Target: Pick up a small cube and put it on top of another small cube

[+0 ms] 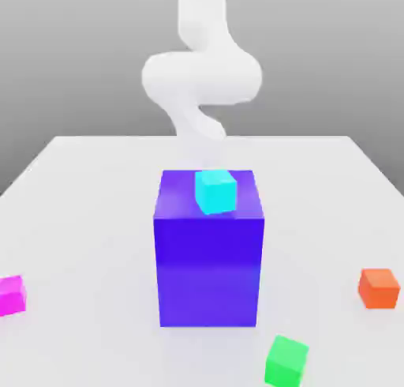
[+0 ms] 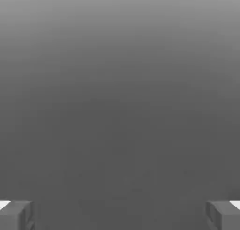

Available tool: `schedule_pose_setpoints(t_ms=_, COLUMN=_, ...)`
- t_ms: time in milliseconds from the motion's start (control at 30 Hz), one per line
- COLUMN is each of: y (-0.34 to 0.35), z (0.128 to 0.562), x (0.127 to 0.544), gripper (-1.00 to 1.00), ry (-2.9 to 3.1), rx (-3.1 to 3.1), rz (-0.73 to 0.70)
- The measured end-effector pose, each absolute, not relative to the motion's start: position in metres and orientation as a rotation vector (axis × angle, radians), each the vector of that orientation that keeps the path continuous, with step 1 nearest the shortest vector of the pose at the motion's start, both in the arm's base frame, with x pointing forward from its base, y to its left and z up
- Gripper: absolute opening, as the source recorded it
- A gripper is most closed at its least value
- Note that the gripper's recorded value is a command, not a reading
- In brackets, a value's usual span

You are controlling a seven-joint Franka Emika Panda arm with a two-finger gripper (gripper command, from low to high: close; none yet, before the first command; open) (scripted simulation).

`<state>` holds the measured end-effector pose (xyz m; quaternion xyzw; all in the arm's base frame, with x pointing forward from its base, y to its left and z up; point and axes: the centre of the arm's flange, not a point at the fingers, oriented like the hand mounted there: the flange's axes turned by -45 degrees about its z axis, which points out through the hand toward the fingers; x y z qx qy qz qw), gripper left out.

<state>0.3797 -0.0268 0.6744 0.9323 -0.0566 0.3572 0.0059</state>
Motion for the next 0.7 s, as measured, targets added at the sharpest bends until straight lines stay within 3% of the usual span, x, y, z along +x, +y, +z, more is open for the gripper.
schedule_pose_setpoints(t_ms=167, y=-0.094, z=0.591, x=0.429, gripper=0.00, ry=-0.500, rx=2.928, rz=0.898)
schedule_pose_setpoints(t_ms=367, y=-0.182, z=0.483, x=0.449, gripper=0.00, ry=-0.877, rx=2.891, rz=0.644)
schedule_pose_setpoints(t_ms=533, y=-0.251, z=0.388, x=0.433, gripper=0.00, ry=-1.187, rx=2.823, rz=0.434)
schedule_pose_setpoints(t_ms=700, y=-0.317, z=0.292, x=0.386, gripper=0.00, ry=-1.522, rx=2.700, rz=0.224)
